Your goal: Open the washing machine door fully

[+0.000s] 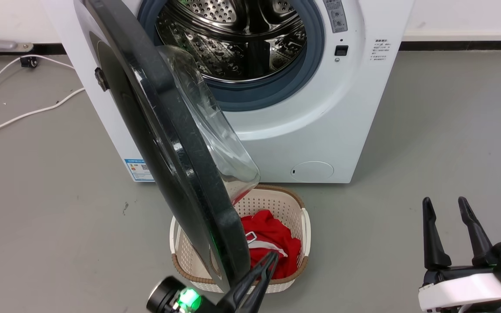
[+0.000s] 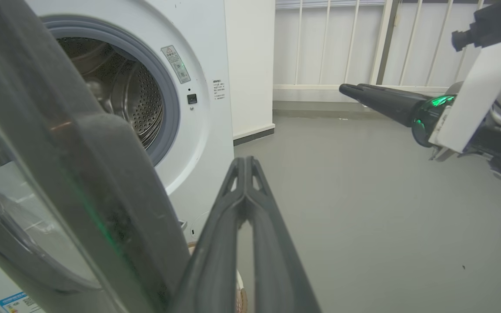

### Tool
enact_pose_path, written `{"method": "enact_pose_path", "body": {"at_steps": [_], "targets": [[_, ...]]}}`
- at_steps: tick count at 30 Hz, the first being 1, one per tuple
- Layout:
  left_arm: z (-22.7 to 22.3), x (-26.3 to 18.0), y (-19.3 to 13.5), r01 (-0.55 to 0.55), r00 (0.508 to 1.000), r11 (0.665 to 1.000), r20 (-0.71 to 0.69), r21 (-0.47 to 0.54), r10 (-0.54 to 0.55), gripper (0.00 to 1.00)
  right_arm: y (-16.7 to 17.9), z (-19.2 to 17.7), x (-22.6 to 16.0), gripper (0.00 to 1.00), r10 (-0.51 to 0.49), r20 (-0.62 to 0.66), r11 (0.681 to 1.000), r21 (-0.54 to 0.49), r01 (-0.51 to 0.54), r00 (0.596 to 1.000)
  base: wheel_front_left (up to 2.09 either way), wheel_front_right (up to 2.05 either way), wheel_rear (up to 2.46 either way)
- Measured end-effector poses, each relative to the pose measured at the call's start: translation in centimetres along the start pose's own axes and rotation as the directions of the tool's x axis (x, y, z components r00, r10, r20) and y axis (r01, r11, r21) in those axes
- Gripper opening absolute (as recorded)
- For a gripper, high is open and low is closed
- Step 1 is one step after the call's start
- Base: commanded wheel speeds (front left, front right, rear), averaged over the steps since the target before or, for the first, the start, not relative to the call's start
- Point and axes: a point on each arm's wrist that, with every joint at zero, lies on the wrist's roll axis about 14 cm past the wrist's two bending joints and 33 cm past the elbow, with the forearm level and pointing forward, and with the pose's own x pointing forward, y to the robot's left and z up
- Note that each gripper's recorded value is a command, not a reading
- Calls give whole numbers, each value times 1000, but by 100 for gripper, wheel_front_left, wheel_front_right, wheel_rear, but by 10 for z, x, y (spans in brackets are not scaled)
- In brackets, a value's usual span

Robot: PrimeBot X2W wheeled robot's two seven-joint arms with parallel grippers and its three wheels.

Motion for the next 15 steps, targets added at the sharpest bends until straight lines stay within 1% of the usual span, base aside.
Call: {"method": "enact_pose_path", "body": {"at_steps": [9,15], "targets": [[-3,29,17,-60,998,998,11,12,60,0,4,-6,1,100,9,-17,1000,18,-9,1000,0,0,0],[-6,37,23,-105,994,994,6,1,105,0,1,-8,-1,100,0,-24,1000,20,0,1000,0,0,0]]}}
